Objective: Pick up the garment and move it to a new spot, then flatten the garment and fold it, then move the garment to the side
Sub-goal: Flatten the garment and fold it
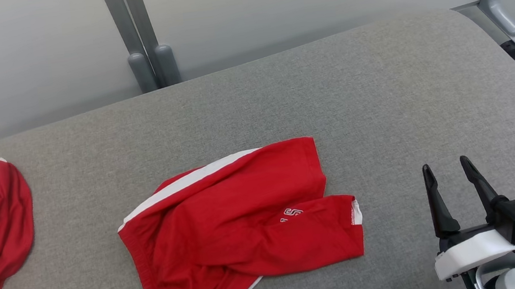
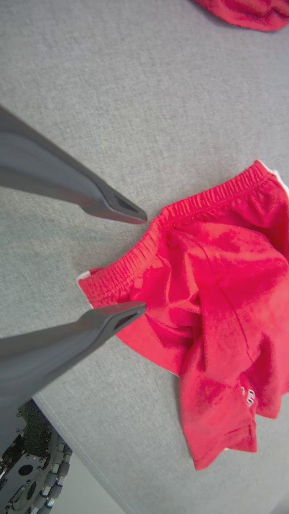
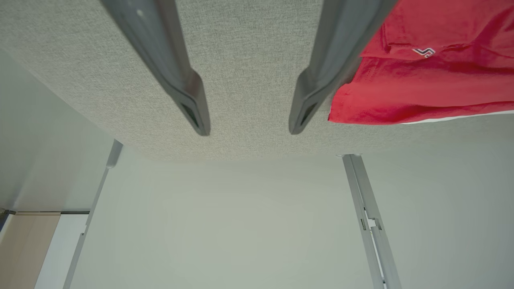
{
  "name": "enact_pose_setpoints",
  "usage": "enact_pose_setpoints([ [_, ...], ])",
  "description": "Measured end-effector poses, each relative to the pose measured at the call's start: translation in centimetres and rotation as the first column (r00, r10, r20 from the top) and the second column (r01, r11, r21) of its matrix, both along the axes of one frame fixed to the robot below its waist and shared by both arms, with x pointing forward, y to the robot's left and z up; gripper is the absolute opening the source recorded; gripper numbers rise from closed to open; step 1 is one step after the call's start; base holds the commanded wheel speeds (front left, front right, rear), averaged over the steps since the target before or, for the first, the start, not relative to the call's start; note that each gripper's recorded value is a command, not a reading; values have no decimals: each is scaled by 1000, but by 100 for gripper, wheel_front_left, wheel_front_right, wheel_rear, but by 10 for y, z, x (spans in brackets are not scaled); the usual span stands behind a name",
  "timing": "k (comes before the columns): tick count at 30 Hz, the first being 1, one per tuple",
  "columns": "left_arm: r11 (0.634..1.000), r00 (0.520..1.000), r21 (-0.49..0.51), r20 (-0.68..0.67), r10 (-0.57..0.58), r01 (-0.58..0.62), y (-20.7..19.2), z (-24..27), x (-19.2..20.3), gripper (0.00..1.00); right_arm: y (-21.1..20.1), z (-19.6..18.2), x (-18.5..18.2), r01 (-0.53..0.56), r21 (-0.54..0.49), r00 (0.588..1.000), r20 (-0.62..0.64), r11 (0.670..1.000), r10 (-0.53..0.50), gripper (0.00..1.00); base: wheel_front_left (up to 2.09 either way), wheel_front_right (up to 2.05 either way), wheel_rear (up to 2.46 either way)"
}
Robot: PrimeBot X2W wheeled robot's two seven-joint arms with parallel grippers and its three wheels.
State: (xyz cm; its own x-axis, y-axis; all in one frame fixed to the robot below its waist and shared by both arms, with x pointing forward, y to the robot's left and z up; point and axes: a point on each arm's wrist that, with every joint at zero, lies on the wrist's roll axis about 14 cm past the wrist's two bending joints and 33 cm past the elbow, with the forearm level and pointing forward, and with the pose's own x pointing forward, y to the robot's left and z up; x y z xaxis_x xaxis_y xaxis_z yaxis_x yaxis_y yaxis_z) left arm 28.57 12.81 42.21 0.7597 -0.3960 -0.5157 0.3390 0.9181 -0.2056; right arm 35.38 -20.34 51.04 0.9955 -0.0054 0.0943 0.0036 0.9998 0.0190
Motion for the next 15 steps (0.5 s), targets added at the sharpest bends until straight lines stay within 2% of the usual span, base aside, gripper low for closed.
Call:
enact_pose_setpoints([
  [3,994,990,-35,106,-97,102,-31,31,15,100,2,-1,-2,-4,0,1000,-2,1000,4,100,0,0,0],
  [5,976,969,-72,154,-192,205,-65,46,20,100,-1,0,-2,4,-1,1000,-1,1000,-4,100,0,0,0],
  [8,931,922,-111,221,-318,347,-113,60,29,100,-1,2,1,4,-1,1000,3,1000,-4,100,0,0,0],
  [11,886,873,-129,286,-396,445,-156,69,43,100,-5,2,1,17,-2,1000,3,1000,-17,100,0,0,0],
  [15,822,815,-117,267,-514,557,-200,55,47,100,-14,1,-1,45,-1,999,-1,999,-45,100,0,0,0],
])
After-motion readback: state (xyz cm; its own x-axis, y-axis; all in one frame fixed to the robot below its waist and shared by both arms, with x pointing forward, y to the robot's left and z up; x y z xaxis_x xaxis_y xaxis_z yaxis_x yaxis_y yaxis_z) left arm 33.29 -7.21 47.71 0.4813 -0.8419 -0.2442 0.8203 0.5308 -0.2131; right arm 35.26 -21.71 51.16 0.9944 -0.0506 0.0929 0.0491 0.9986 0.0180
